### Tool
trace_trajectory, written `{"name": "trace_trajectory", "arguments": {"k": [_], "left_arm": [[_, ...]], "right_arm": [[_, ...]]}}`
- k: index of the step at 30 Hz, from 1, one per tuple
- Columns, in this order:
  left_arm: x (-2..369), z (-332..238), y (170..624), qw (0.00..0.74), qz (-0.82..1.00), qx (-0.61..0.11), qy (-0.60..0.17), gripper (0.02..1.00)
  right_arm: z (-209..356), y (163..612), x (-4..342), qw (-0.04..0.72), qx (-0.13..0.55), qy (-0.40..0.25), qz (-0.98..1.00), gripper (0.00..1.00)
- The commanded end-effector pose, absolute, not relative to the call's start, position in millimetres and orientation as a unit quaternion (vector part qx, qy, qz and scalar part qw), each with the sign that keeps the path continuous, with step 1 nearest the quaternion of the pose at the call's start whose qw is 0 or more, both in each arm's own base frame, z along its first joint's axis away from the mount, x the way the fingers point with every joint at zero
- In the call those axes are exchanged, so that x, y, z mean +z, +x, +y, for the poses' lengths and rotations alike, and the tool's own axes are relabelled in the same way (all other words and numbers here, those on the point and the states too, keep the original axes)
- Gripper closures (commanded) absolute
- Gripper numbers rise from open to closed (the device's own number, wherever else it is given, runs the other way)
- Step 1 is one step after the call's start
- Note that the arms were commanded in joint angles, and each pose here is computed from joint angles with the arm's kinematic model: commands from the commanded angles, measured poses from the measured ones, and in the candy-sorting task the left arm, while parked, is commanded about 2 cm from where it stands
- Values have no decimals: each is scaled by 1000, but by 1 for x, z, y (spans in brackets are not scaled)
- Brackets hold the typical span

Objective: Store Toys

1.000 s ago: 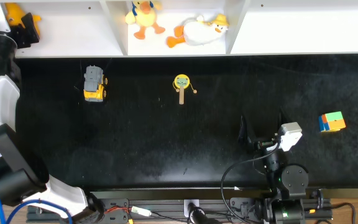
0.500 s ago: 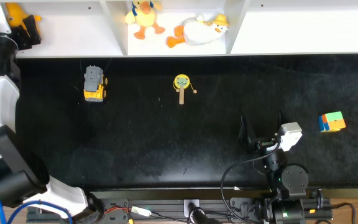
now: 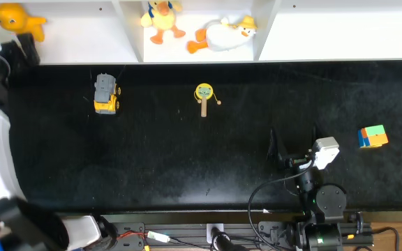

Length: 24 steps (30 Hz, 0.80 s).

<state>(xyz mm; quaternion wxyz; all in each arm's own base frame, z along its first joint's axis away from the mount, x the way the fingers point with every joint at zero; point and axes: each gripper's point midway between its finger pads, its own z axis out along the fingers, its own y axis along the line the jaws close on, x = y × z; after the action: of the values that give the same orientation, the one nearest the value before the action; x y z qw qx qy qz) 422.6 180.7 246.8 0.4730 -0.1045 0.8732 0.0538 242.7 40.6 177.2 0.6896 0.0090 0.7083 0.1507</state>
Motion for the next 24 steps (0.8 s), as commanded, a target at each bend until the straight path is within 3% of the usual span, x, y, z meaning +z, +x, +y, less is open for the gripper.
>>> {"name": "trace_trajectory", "arguments": {"k": [1,6,12,19,24], "left_arm": [[269,169,387,455,884,74,-78,20],[265,119,361,429,903,-11,-23,20],[222,72,357,376,925,-57,14,20],[179,36,355,323,945,-9,48,18],[147,26,357,306,952,12,25,20]], "right_arm": [[41,243,174,689,152,10,709,5],[41,243,174,689,152,10,709,5],[41,243,174,689,152,10,709,7],[41,243,174,689,152,10,709,5],[41,243,174,689,152,10,709,5]]}}
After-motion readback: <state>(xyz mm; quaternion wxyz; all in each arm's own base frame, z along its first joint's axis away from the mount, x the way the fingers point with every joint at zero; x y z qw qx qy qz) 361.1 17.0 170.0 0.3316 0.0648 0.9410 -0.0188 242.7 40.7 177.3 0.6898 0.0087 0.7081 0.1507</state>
